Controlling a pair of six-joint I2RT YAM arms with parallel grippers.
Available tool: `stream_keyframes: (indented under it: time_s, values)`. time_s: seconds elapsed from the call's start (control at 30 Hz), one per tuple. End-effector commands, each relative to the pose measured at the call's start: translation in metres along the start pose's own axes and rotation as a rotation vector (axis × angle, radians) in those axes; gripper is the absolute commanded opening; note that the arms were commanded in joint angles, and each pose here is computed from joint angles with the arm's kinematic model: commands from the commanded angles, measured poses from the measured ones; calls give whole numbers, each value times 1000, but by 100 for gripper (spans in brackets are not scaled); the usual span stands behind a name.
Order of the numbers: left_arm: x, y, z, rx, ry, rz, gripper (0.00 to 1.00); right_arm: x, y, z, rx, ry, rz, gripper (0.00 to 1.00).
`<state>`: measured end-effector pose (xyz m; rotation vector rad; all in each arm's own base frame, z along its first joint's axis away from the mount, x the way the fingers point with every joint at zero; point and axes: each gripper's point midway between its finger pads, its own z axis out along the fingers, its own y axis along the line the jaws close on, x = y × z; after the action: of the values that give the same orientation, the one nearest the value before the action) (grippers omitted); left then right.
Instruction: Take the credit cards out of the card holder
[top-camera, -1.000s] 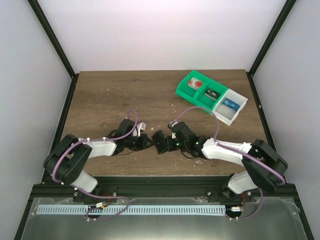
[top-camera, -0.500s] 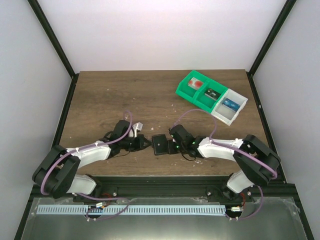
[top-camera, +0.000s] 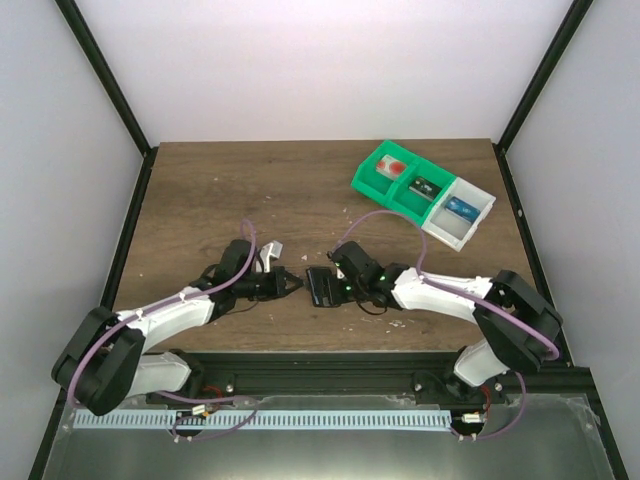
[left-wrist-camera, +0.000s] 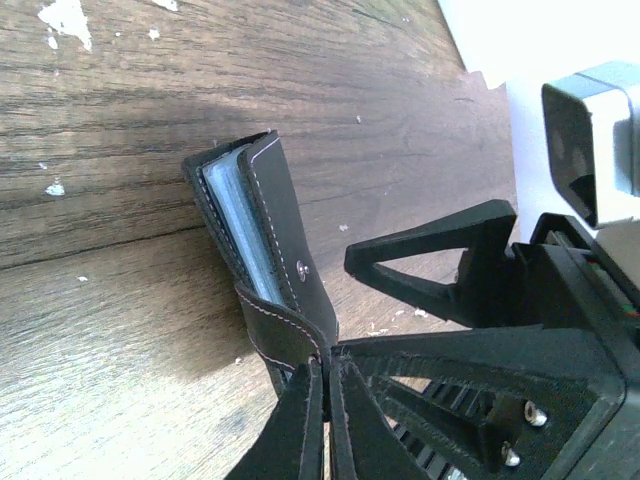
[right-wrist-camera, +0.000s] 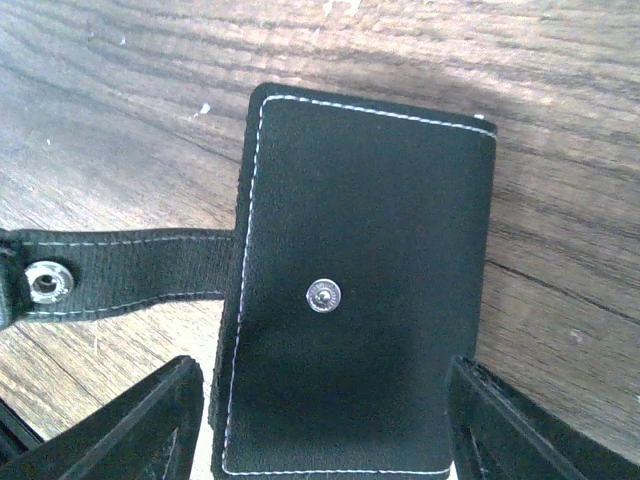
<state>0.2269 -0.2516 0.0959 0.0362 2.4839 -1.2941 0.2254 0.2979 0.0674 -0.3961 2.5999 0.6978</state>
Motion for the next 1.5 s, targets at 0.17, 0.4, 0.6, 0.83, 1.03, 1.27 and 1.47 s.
stream_keyframes:
  time_s: [0.17,0.4,0.6,0.83,1.03,1.27,1.47]
  values:
    - [-1,-8,-5,32,-13,0,0,-9,16,1,-18,-7,-39,68]
    - [-2,-10,-7,38,-21,-1,0,-8,12,3,3,-1,-39,68]
    - [2,-6,-8,27,-17,-2,0,-13,0,-5,77,-30,-35,57]
    - [6,-2,-10,9,-12,3,0,-18,-13,-16,162,-54,-42,49]
    - [11,7,-10,-18,-2,6,0,-27,-16,-27,194,-93,-41,42]
    - [19,22,-12,-64,-4,-1,0,-25,-27,-29,251,-92,-30,21]
    - [19,45,-17,-152,-18,-25,0,-22,-25,-35,226,-100,-11,1]
